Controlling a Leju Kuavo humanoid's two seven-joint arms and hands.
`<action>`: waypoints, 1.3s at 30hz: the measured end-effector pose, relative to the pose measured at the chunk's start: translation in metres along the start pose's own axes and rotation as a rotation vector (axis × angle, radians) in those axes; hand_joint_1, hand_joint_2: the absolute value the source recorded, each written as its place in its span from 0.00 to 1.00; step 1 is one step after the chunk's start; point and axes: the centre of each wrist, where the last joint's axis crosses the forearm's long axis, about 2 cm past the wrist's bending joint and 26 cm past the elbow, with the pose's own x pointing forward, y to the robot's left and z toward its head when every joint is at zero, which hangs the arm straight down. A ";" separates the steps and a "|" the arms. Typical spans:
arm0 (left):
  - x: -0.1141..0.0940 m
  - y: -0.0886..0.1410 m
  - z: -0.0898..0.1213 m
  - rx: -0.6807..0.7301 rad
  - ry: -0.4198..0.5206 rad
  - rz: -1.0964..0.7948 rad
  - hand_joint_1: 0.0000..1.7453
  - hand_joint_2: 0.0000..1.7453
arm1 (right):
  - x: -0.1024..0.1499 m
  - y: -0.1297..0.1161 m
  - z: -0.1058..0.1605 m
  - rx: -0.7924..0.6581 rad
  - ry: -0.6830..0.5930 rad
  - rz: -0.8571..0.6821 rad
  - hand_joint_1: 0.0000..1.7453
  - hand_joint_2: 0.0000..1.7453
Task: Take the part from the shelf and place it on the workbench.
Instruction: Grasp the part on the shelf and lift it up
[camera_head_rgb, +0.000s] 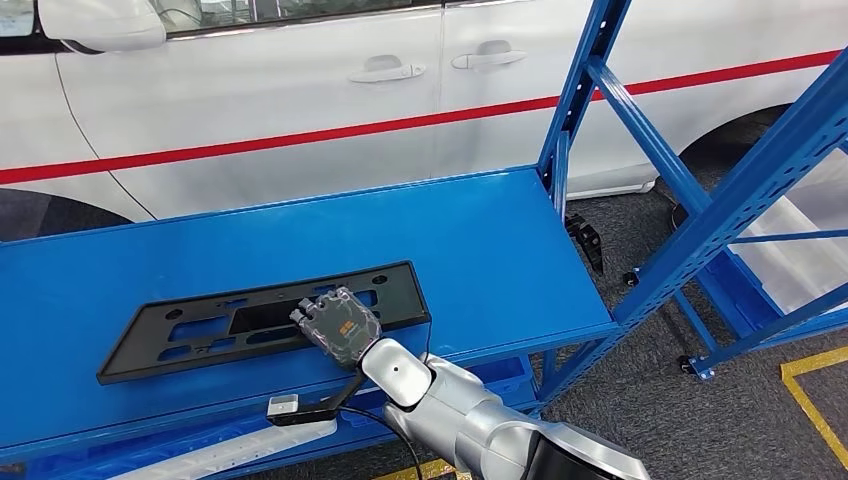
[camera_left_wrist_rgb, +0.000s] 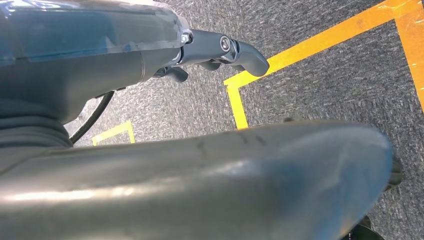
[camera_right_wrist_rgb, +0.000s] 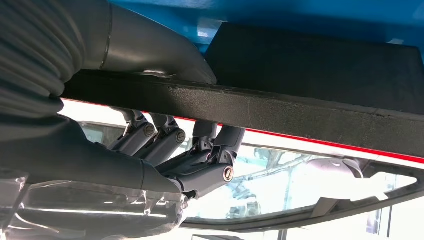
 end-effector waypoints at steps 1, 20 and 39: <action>0.000 0.000 0.000 0.000 0.000 0.000 0.00 0.00 | 0.000 0.000 0.000 0.003 0.000 0.001 1.00 1.00; 0.005 0.002 0.001 0.170 -0.069 -0.211 0.00 1.00 | 0.000 0.001 0.001 0.012 -0.018 0.011 1.00 1.00; 0.021 -0.002 0.003 0.194 -0.138 -0.251 0.00 1.00 | -0.002 0.001 0.001 -0.008 -0.030 0.000 1.00 1.00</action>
